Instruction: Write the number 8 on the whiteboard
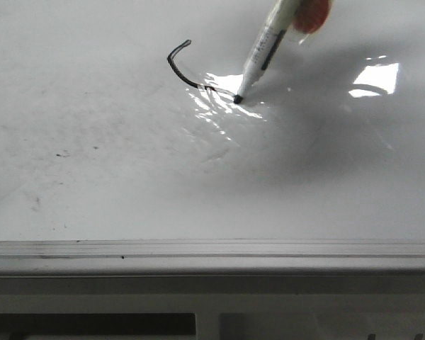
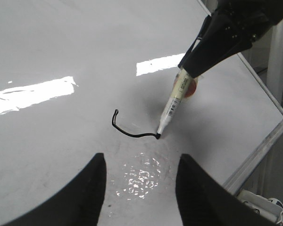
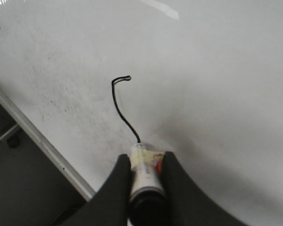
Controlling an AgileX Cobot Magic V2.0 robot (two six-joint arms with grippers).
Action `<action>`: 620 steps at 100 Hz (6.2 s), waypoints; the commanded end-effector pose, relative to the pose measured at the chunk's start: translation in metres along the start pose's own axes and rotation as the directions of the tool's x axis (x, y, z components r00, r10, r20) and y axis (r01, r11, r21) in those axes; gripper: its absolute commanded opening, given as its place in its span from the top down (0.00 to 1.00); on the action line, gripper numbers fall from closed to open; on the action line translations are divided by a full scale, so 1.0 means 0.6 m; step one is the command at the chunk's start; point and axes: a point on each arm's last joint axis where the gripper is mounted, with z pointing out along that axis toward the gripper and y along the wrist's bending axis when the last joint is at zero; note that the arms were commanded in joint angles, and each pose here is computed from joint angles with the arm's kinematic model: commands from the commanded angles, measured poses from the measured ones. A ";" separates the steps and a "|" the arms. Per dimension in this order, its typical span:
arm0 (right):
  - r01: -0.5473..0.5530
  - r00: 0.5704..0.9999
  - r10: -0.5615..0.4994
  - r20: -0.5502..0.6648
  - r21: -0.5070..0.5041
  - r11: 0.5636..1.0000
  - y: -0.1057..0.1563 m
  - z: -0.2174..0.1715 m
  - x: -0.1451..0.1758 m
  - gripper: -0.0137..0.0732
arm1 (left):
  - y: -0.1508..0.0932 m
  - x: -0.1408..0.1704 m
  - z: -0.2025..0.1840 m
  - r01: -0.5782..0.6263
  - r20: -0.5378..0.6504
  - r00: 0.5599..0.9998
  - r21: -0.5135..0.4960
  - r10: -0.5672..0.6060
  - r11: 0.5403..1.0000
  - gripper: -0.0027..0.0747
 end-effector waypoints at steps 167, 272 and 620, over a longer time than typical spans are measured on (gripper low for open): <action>0.108 0.988 -0.085 0.126 -0.189 0.976 0.123 0.018 -0.037 0.89 | -0.019 0.000 0.138 -0.116 -0.039 0.991 0.168 0.124 0.979 0.66; 0.105 0.991 -0.088 0.101 -0.186 0.977 0.118 0.001 -0.032 0.44 | 0.022 0.021 0.128 0.432 -0.167 0.868 -0.213 -0.468 0.876 0.99; 0.304 0.780 -0.230 0.582 -0.030 0.952 0.045 -0.100 0.238 0.92 | 0.064 0.065 -0.143 -0.046 -0.099 0.994 -0.719 -0.037 0.694 0.99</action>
